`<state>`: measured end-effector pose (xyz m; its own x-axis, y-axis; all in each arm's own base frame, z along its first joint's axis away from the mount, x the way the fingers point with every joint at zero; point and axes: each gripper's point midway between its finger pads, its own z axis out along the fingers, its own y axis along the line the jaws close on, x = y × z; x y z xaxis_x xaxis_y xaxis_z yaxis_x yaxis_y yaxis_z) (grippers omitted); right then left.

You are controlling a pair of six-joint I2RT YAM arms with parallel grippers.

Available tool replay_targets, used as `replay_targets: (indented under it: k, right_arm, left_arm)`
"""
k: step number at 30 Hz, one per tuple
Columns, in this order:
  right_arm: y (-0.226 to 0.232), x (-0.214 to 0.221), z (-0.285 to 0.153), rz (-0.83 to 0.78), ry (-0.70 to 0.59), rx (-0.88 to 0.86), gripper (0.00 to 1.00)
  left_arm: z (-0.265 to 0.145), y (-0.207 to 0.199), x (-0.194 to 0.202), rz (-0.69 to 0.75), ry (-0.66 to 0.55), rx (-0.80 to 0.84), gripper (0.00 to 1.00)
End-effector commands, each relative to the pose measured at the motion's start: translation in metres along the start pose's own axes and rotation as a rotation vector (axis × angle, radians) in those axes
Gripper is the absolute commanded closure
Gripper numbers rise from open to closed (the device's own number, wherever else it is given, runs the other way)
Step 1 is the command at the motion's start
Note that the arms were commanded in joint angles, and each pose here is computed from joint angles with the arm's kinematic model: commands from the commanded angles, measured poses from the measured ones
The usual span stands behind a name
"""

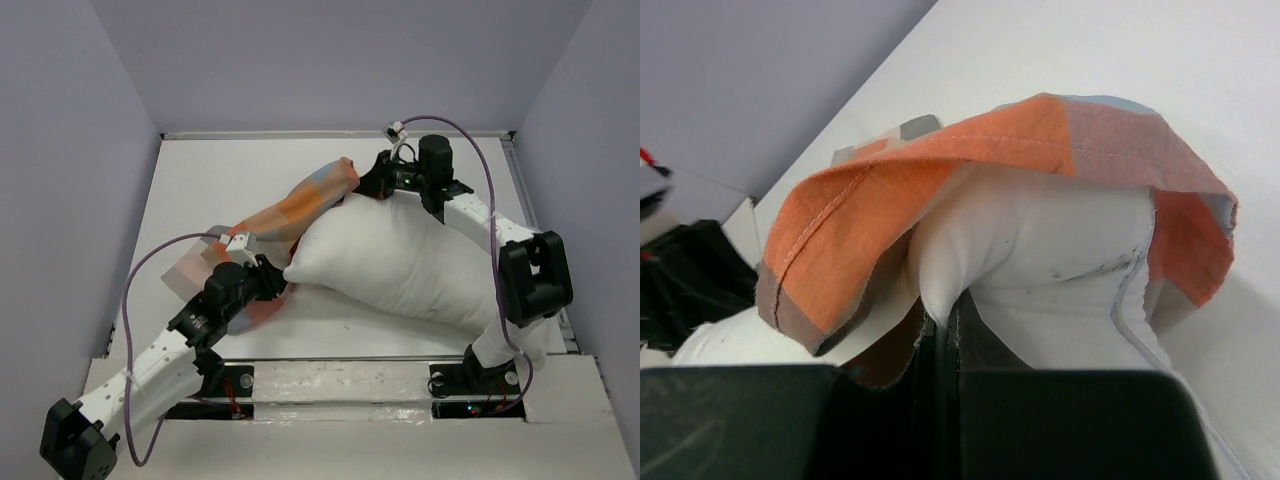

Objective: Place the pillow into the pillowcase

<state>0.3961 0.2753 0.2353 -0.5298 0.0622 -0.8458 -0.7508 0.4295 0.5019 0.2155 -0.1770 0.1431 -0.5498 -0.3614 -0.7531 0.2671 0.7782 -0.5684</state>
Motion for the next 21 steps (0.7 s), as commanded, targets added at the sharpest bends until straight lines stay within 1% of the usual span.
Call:
replay_targets:
  k: [1,3,4,5,6,7,8,9,10,12,13,16,19,20,21]
  right_arm:
    - [0.044,-0.028,-0.010,-0.108,-0.056,-0.264,1.00]
    - [0.048,-0.037,-0.021,-0.102,-0.090,-0.317,1.00]
    - [0.052,-0.032,-0.026,-0.102,-0.075,-0.369,1.00]
    - [0.060,-0.036,-0.033,-0.097,-0.094,-0.414,1.00]
    - [0.059,-0.033,-0.042,-0.090,-0.084,-0.442,1.00]
    - [0.055,-0.031,-0.043,-0.078,-0.089,-0.455,1.00]
    - [0.062,-0.034,-0.051,-0.071,-0.109,-0.488,1.00]
    - [0.058,-0.035,-0.057,-0.057,-0.112,-0.494,1.00]
    - [0.061,-0.033,-0.059,-0.039,-0.114,-0.530,1.00]
    - [0.057,-0.032,-0.062,-0.021,-0.115,-0.543,1.00]
    - [0.054,-0.033,-0.064,-0.013,-0.118,-0.540,1.00]
    - [0.053,-0.032,-0.064,-0.016,-0.121,-0.532,1.00]
    - [0.053,-0.036,-0.063,-0.056,-0.132,-0.508,1.00]
    - [0.051,-0.036,-0.062,-0.028,-0.123,-0.494,1.00]
    - [0.054,-0.039,-0.063,-0.041,-0.129,-0.489,1.00]
  left_arm:
    - [0.016,-0.036,-0.014,-0.039,-0.072,0.166,0.67]
    - [0.027,-0.031,-0.006,-0.015,-0.046,0.153,0.64]
    - [0.032,-0.033,-0.008,-0.010,-0.059,0.159,0.61]
    - [0.041,-0.025,0.000,-0.007,-0.034,0.129,0.57]
    - [0.046,-0.029,-0.006,0.001,-0.063,0.144,0.51]
    - [0.050,-0.028,-0.005,0.003,-0.060,0.141,0.45]
    - [0.059,-0.025,-0.002,0.009,-0.046,0.124,0.43]
    - [0.063,-0.029,-0.009,0.015,-0.077,0.136,0.42]
    - [0.070,-0.023,-0.005,0.020,-0.068,0.114,0.41]
    - [0.078,-0.020,-0.016,0.025,-0.105,0.077,0.41]
    - [0.081,-0.023,-0.023,0.033,-0.134,0.082,0.41]
    - [0.089,-0.032,-0.034,0.045,-0.169,0.109,0.41]
    - [0.100,-0.039,-0.036,0.071,-0.167,0.133,0.41]
    - [0.105,-0.037,-0.032,0.075,-0.152,0.131,0.40]
    - [0.107,-0.041,-0.036,0.074,-0.163,0.141,0.40]
